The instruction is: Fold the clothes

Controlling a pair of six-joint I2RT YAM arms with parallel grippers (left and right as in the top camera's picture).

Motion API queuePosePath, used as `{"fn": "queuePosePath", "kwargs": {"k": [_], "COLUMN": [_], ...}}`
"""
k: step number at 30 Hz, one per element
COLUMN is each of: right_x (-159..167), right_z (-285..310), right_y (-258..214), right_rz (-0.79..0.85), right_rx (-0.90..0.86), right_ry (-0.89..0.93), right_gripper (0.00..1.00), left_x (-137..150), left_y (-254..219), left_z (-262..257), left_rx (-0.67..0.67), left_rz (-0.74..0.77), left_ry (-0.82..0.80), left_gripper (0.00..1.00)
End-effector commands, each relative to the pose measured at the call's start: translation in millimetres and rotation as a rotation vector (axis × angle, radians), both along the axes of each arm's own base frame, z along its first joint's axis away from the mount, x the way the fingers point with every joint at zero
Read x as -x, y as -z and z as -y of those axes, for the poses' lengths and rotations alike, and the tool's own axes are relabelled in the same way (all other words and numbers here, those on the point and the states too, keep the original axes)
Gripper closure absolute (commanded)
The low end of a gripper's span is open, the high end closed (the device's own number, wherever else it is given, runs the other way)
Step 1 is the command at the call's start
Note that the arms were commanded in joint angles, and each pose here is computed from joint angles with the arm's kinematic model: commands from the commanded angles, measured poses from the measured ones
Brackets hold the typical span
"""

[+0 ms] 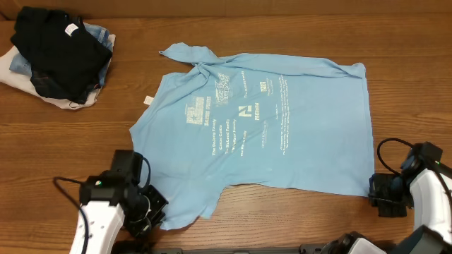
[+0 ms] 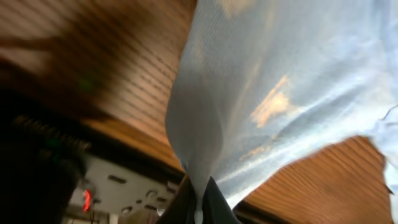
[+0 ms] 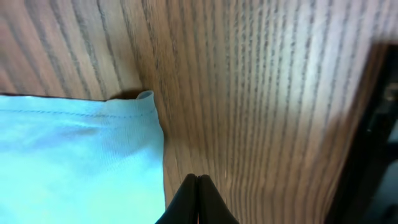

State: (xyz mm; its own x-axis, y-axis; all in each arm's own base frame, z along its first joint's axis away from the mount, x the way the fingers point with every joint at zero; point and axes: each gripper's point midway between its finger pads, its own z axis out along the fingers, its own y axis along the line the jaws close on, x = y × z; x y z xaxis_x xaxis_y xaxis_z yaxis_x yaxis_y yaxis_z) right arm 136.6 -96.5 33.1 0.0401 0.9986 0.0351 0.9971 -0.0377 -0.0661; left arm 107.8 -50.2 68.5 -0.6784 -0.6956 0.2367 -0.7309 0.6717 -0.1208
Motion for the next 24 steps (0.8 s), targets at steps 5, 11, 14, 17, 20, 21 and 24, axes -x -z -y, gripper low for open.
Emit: {"fn": "queuePosePath", "kwargs": {"k": [5, 11, 14, 17, 20, 21, 24], "right_x": [-5, -1, -3, -7, -4, -4, -3], "right_z": [10, 20, 22, 21, 22, 22, 21], "right_y": [-32, -75, -93, -94, -85, -81, -62], "right_rz": [0.094, 0.119, 0.138, 0.155, 0.125, 0.114, 0.072], "right_rx": [0.099, 0.19, 0.209, 0.202, 0.197, 0.19, 0.158], "right_ry": [0.017, 0.02, 0.021, 0.005, -0.008, -0.008, -0.011], "right_gripper": [0.96, 0.96, 0.96, 0.96, 0.78, 0.72, 0.61], "left_x": [-4, 0, -1, -3, -5, -5, -7], "left_y": [-43, -53, -53, -53, -53, -53, -53], "left_z": [-10, -18, -19, -19, -21, -21, -21], "left_rx": [-0.056, -0.107, -0.112, -0.113, -0.122, -0.123, -0.122], "left_rz": [0.127, 0.134, 0.139, 0.146, 0.154, 0.157, 0.164], "left_ry": [-0.007, -0.008, -0.007, -0.008, -0.008, -0.008, -0.005], "left_gripper": [0.96, 0.96, 0.96, 0.96, 0.96, 0.96, 0.96]}}
